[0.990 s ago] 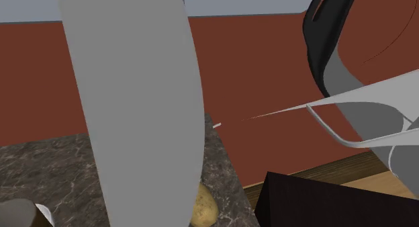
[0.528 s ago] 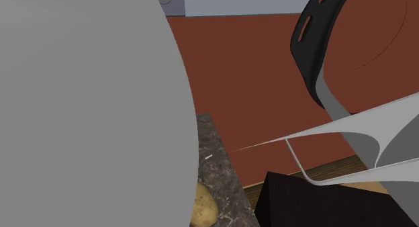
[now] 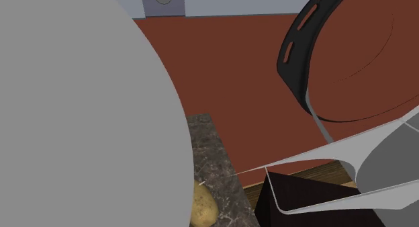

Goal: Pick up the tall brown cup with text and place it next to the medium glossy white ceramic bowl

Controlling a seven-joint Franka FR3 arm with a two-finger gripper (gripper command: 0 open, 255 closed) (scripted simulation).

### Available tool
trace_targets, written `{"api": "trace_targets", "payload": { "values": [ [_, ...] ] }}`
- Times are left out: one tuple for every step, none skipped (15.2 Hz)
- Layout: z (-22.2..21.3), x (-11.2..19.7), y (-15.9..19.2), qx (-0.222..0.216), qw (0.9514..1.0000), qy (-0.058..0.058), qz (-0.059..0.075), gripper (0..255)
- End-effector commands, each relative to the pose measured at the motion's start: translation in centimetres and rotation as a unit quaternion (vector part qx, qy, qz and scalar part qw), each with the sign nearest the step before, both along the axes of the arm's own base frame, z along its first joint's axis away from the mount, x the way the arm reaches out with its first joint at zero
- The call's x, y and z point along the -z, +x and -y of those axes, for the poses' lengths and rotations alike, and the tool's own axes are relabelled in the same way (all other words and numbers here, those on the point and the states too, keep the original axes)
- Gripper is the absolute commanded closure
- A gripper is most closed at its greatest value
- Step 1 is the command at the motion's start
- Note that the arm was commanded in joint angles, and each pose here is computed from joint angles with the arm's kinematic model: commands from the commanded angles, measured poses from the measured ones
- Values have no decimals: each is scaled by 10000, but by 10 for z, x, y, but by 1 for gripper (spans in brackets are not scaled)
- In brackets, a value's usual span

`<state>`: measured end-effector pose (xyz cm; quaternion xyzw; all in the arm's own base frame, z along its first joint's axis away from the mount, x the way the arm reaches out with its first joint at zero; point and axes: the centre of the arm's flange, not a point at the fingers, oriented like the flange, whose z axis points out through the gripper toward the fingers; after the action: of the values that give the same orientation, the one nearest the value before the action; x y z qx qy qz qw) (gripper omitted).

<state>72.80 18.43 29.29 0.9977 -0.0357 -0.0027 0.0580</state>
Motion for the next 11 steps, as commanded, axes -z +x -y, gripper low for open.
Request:
{"api": "trace_targets", "payload": {
  "values": [
    [0, 2, 0, 0, 10000, 2, 7, 255],
    [0, 2, 0, 0, 10000, 2, 7, 255],
    [0, 2, 0, 0, 10000, 2, 7, 255],
    [0, 2, 0, 0, 10000, 2, 7, 255],
    [0, 2, 0, 0, 10000, 2, 7, 255],
    [0, 2, 0, 0, 10000, 2, 7, 255],
    [0, 2, 0, 0, 10000, 2, 7, 255],
    [0, 2, 0, 0, 10000, 2, 7, 0],
    [0, 2, 0, 0, 10000, 2, 7, 0],
    [0, 2, 0, 0, 10000, 2, 7, 0],
    [0, 2, 1, 0, 10000, 2, 7, 0]
  ]
}}
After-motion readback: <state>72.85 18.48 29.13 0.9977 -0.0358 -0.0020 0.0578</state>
